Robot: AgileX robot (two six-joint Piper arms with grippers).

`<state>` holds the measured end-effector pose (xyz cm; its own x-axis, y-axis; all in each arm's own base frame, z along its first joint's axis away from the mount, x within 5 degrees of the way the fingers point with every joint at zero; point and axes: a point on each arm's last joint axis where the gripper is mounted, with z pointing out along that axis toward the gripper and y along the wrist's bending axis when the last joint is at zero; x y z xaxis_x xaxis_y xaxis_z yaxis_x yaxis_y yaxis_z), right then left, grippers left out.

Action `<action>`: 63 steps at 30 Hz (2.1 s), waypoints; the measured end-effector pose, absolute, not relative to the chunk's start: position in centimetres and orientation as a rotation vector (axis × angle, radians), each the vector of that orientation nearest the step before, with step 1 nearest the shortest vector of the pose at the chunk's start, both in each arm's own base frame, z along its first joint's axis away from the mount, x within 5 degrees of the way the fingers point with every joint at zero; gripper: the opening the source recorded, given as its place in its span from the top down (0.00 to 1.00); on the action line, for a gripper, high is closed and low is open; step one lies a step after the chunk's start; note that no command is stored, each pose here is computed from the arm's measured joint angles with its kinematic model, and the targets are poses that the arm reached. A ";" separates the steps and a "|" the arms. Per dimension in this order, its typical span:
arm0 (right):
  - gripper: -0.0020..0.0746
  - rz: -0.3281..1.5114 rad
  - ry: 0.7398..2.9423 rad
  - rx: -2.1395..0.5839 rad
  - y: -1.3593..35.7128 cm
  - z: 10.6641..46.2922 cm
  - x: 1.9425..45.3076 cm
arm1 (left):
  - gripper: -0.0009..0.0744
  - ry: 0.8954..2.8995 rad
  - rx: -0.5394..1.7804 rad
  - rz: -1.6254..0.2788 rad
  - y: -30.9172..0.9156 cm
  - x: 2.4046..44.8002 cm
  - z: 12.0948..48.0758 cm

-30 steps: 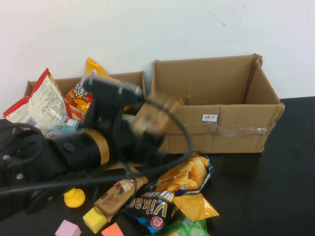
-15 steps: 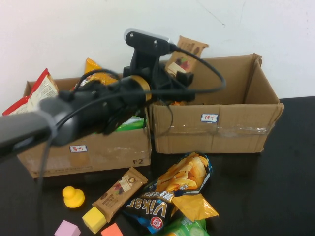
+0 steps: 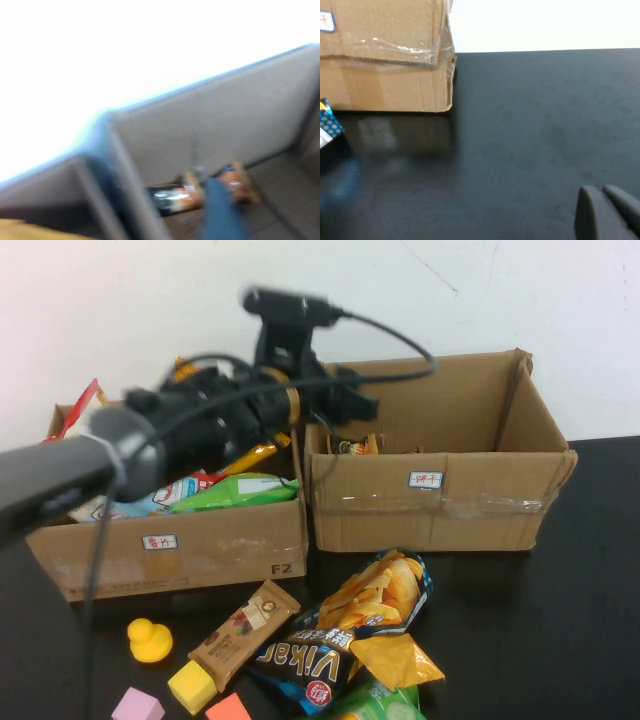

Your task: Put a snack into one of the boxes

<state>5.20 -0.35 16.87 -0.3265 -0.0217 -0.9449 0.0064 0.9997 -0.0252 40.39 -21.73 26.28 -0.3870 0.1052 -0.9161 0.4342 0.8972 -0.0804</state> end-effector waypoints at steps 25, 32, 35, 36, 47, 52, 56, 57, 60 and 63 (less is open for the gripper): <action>0.97 -0.028 1.903 -0.011 -0.3 16.9 5.2 | 0.99 1.940 0.474 -0.363 -12.8 20.4 29.2; 0.97 -0.028 1.903 -0.011 -0.3 16.9 5.2 | 0.99 1.973 0.357 -0.342 -8.9 16.5 27.1; 0.97 -0.028 1.903 -0.011 -0.3 16.9 5.2 | 0.99 1.957 0.244 -0.360 -6.9 14.9 26.3; 0.97 -0.028 1.903 -0.011 -0.3 16.9 5.2 | 0.99 1.946 0.211 -0.363 -6.3 14.4 25.9; 0.97 -0.028 1.903 -0.011 -0.3 16.9 5.2 | 0.99 1.734 0.050 -0.259 -1.8 8.9 22.7; 0.97 -0.028 1.903 -0.011 -0.3 16.9 5.2 | 0.99 1.647 0.012 -0.174 -0.9 7.2 21.2; 0.97 -0.028 1.903 -0.011 -0.3 16.9 5.2 | 0.99 1.611 -0.041 -0.101 -0.3 6.3 19.9; 0.97 -0.028 1.903 -0.011 -0.3 16.9 5.2 | 0.99 1.599 -0.059 -0.089 -0.1 6.2 19.8; 0.97 -0.028 1.903 -0.011 -0.3 16.9 5.2 | 0.99 1.625 -0.107 -0.052 0.2 5.8 19.4; 0.97 -0.028 1.903 -0.011 -0.3 16.9 5.2 | 0.99 1.699 -0.151 -0.020 0.4 5.6 18.6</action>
<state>5.20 -0.35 16.87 -0.3265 -0.0217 -0.9449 0.0064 0.9997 -0.0252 5.59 0.36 18.62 -0.1253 -0.1117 -0.9858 -0.0882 0.9910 -0.1010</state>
